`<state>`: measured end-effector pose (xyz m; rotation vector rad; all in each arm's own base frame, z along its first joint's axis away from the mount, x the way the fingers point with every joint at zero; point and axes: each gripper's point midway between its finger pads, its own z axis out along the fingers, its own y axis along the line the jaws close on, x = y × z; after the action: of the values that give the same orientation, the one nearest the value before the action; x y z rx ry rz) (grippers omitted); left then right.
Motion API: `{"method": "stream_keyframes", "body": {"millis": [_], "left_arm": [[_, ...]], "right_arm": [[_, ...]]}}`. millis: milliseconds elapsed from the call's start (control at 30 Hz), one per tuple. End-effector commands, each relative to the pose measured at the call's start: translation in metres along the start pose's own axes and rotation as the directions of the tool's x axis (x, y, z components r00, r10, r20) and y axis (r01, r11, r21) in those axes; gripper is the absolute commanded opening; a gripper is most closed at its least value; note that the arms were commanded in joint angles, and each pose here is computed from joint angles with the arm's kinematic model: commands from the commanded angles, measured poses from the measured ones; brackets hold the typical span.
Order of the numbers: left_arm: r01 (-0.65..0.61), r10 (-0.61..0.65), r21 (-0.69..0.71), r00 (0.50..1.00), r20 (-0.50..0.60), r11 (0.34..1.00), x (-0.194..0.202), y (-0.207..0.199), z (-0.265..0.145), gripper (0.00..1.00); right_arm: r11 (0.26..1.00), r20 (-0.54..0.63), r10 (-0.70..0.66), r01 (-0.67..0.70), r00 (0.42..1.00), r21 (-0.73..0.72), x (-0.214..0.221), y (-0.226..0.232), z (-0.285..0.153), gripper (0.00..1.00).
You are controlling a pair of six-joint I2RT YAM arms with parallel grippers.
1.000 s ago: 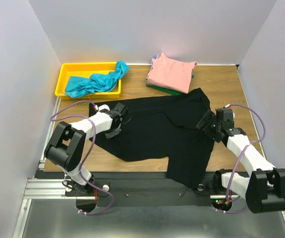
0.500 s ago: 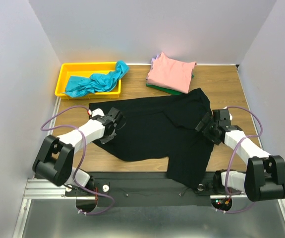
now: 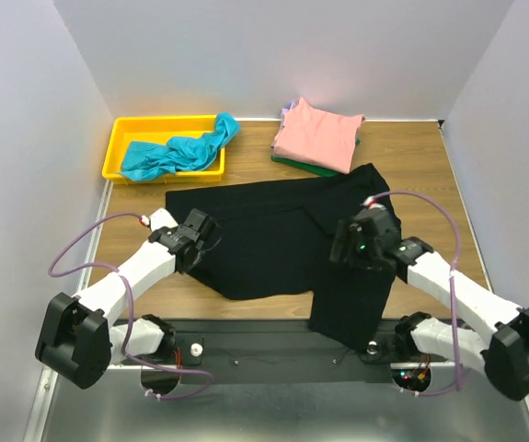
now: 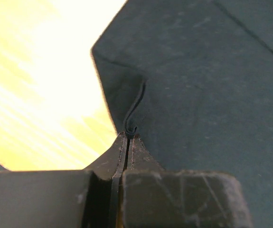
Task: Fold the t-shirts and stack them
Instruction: Fold the tshirt
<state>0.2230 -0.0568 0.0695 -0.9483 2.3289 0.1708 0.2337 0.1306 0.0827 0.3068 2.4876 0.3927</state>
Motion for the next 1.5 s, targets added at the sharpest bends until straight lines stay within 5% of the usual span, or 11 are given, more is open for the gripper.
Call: {"method": "stream_keyframes", "body": {"millis": [0, 500, 767, 967, 1133, 1333, 1467], "left_arm": [[0.088, -0.082, -0.091, 0.995, 0.061, 0.992, -0.002, 0.032, 0.002, 0.00], [0.209, -0.209, 0.012, 0.972, 0.105, 0.978, -0.014, 0.033, -0.010, 0.00], [0.208, -0.209, 0.016, 0.972, 0.104, 0.978, -0.014, 0.032, -0.011, 0.00], [0.199, -0.199, 0.010, 0.975, 0.102, 0.980, -0.013, 0.032, -0.010, 0.00], [0.209, -0.210, 0.020, 0.972, 0.108, 0.978, -0.015, 0.032, -0.011, 0.00], [0.215, -0.217, 0.033, 0.970, 0.107, 0.976, -0.015, 0.031, -0.013, 0.00], [0.215, -0.218, 0.036, 0.970, 0.104, 0.976, -0.015, 0.030, -0.013, 0.00]], "right_arm": [[0.980, -0.151, -0.153, 0.169, 0.977, 0.101, 0.058, 0.001, -0.021, 1.00], [0.840, -0.471, -0.470, 0.542, 0.746, 0.019, 0.185, -0.014, -0.072, 0.90], [0.870, -0.501, -0.375, 0.483, 0.780, 0.101, 0.193, -0.028, -0.074, 0.68], [0.841, -0.579, -0.365, 0.525, 0.729, 0.132, 0.211, -0.044, -0.067, 0.63], [0.828, -0.584, -0.357, 0.537, 0.729, 0.164, 0.213, -0.048, -0.061, 0.43], [0.849, -0.492, -0.332, 0.482, 0.805, 0.215, 0.197, -0.036, -0.055, 0.01], [0.860, -0.354, -0.311, 0.420, 0.882, 0.291, 0.165, -0.025, -0.051, 0.01]]}}
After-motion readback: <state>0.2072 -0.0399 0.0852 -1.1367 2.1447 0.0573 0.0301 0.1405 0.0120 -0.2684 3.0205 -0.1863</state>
